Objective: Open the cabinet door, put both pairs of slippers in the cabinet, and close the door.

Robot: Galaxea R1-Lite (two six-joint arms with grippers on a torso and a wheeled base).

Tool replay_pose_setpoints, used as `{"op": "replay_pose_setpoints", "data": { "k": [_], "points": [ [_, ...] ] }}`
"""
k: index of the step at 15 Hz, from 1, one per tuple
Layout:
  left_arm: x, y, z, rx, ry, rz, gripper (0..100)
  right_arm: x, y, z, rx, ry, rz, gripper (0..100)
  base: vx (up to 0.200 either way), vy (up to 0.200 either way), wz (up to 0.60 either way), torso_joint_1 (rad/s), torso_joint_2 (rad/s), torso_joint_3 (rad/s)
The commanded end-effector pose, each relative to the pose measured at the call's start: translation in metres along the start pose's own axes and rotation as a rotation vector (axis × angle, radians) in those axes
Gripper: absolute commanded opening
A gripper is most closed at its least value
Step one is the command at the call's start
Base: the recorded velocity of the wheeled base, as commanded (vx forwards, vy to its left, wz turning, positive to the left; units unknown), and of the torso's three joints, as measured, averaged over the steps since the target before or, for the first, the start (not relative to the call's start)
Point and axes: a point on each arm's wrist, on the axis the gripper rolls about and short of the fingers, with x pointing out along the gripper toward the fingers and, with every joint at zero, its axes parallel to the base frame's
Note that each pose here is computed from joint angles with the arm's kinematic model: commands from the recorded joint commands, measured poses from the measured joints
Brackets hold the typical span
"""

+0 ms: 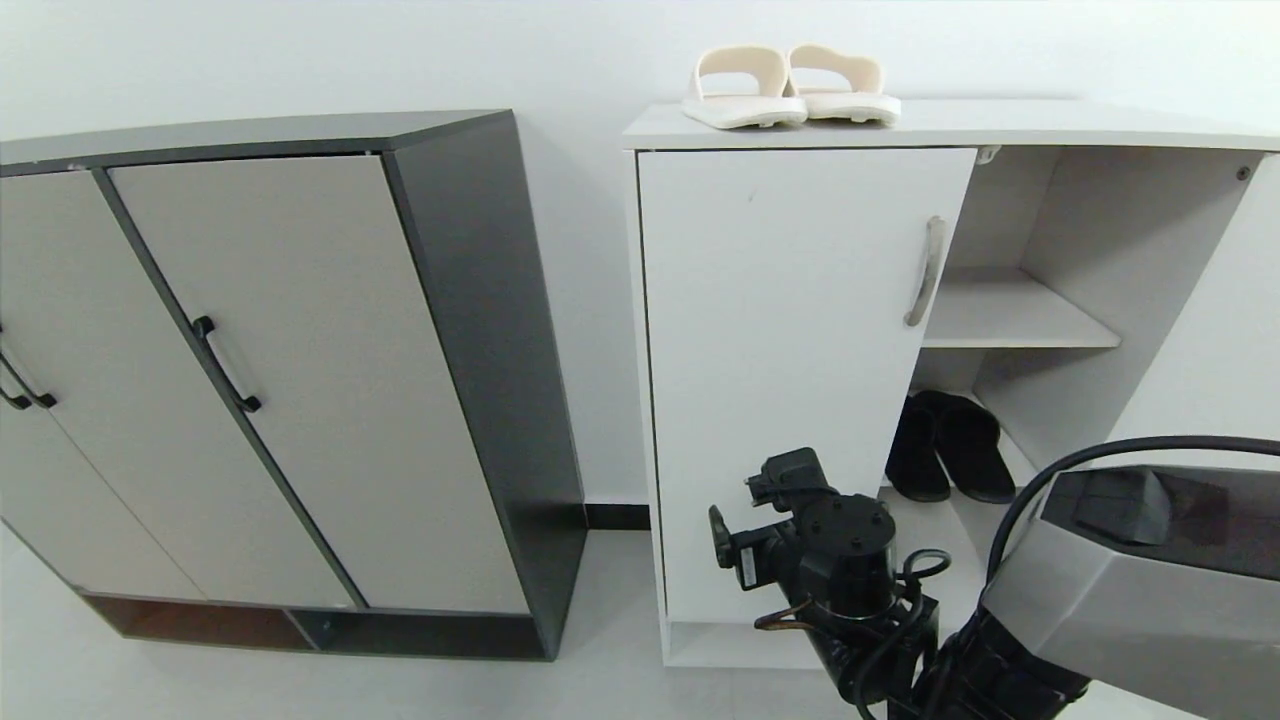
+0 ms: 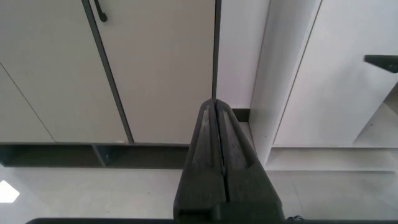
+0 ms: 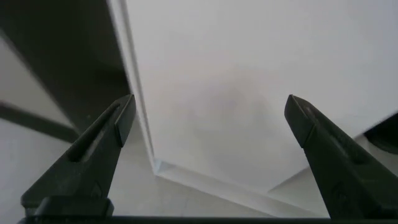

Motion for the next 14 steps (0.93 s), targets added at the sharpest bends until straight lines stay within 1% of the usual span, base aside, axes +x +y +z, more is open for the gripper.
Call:
{"op": "replay_pose_setpoints", "data": {
  "k": [1,14],
  "points": [
    [0.0001,0.0,-0.0001,0.0,0.003,-0.001,0,-0.0001,0.0013,-0.0017,-0.002,0.003,0.003,100,0.0,0.0,0.0,0.0,0.0,0.0],
    [0.0001,0.0,-0.0001,0.0,0.003,-0.001,0,-0.0021,-0.0001,-0.0094,-0.021,0.031,0.002,100,0.0,0.0,0.0,0.0,0.0,0.0]
  ]
}}
